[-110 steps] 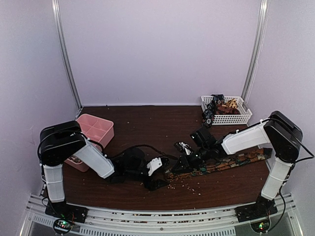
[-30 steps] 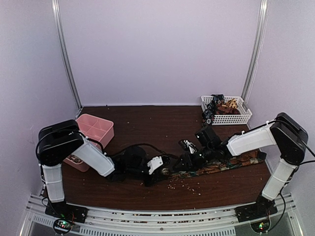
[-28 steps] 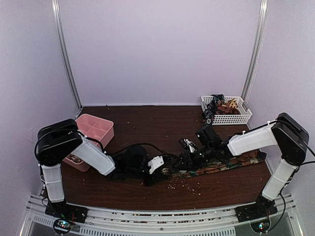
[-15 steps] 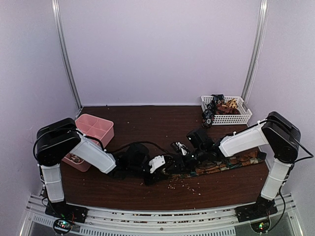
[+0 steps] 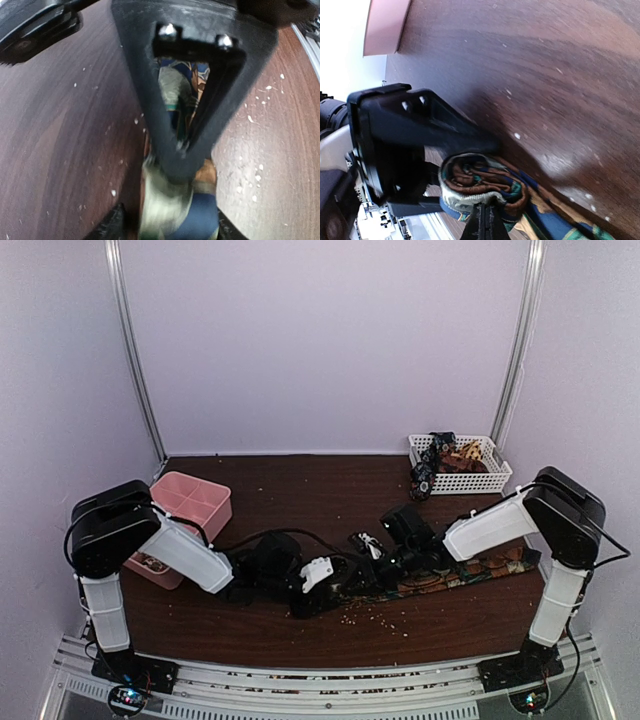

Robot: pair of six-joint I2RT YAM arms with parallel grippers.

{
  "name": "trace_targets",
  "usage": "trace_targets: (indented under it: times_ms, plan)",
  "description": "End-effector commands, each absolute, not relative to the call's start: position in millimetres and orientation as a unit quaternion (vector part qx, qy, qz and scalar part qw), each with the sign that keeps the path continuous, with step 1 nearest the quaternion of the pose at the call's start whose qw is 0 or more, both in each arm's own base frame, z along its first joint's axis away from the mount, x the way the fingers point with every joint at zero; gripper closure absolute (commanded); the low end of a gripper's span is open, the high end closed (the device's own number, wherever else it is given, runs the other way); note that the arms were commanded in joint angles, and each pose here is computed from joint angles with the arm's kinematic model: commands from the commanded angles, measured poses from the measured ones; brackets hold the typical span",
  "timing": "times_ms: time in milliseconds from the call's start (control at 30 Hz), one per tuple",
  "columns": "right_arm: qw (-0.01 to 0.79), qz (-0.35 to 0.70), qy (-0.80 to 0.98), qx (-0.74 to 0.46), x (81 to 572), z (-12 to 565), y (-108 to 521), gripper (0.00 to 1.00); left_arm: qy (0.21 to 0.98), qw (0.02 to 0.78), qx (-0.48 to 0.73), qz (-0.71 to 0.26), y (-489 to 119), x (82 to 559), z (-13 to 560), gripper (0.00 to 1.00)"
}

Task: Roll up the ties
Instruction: Roll the tie at the center of the board.

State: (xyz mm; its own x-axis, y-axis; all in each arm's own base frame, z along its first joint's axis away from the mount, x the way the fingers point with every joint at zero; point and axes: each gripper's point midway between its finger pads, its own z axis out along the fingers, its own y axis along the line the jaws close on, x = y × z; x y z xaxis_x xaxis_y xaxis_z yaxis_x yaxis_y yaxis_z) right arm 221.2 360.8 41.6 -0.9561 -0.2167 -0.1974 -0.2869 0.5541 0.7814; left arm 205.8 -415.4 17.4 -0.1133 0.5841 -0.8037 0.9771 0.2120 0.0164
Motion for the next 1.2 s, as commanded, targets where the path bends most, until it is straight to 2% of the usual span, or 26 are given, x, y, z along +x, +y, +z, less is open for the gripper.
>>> trace_targets:
  times_ms: [0, 233, 533, 600, 733, 833, 867, 967, 1033, 1167]
  plan:
    - [0.027, 0.423, 0.898, -0.122, 218, 13, 339, 1.0, 0.709, 0.354, 0.552, -0.261, -397, 203, 8, 0.39]
    - [0.024, 0.417, 0.902, -0.105, 219, 0, 323, 1.0, 0.677, 0.441, 0.502, -0.309, -410, 212, 34, 0.29]
    - [0.017, 0.404, 0.909, -0.097, 219, -16, 312, 1.0, 0.654, 0.47, 0.497, -0.324, -448, 213, 20, 0.3]
    - [0.017, 0.403, 0.91, -0.097, 219, -16, 312, 1.0, 0.654, 0.466, 0.498, -0.327, -450, 212, 15, 0.35]
    - [0.018, 0.407, 0.908, -0.099, 219, -12, 313, 1.0, 0.659, 0.456, 0.499, -0.33, -448, 209, 11, 0.57]
    - [0.035, 0.424, 0.898, -0.108, 223, 8, 318, 1.0, 0.667, 0.449, 0.502, -0.319, -435, 204, 7, 0.65]
    - [0.046, 0.433, 0.893, -0.112, 226, 18, 320, 0.98, 0.669, 0.444, 0.506, -0.317, -432, 202, 6, 0.67]
    - [0.076, 0.466, 0.873, -0.12, 231, 54, 329, 0.76, 0.679, 0.417, 0.522, -0.306, -423, 195, -6, 0.69]
    - [0.084, 0.477, 0.866, -0.126, 233, 72, 334, 0.67, 0.683, 0.403, 0.53, -0.299, -418, 192, -10, 0.69]
    - [0.071, 0.482, 0.863, -0.135, 228, 81, 348, 0.64, 0.688, 0.388, 0.542, -0.288, -415, 189, -15, 0.69]
